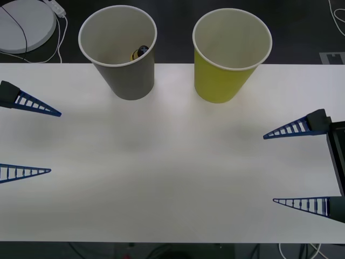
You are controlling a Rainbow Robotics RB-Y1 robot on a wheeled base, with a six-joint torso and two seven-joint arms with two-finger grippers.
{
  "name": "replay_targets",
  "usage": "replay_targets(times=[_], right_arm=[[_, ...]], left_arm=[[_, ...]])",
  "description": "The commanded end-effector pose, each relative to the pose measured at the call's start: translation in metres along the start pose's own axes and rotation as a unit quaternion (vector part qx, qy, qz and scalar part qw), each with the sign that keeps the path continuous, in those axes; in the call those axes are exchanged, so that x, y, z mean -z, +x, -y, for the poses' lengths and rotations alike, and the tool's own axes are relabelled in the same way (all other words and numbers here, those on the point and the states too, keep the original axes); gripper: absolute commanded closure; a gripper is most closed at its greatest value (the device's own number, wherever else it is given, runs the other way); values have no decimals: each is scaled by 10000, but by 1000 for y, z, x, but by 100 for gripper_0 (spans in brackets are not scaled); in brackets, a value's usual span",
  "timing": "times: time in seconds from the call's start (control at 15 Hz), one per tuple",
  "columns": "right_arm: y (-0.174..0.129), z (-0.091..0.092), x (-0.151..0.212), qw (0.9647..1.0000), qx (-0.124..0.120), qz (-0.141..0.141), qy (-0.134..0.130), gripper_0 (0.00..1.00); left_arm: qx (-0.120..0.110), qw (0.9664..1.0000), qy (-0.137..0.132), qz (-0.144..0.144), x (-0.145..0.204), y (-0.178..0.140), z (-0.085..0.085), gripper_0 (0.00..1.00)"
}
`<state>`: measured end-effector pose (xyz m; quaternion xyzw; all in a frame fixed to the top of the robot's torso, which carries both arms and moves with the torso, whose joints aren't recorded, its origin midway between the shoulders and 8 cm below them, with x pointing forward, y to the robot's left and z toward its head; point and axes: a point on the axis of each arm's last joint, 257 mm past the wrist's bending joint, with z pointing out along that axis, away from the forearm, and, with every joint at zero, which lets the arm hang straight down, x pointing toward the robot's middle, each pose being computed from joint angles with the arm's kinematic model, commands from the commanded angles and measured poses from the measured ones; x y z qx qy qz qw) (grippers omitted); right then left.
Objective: Put the can into the green bin and the plastic bottle into the gray bin
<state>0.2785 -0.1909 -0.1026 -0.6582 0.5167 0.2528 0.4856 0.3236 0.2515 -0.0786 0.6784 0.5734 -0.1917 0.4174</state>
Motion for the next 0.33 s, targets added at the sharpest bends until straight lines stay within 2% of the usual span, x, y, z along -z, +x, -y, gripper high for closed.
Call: replay_targets(times=[0.07, 0.33], right_arm=[[1, -1, 0, 10000, -41, -9, 6, 0], [3, 0, 1, 10000, -85, -18, 19, 0]], left_arm=[[0, 10000, 0, 0, 0, 0, 0, 0], [0, 10000, 0, 0, 0, 0, 0, 0]])
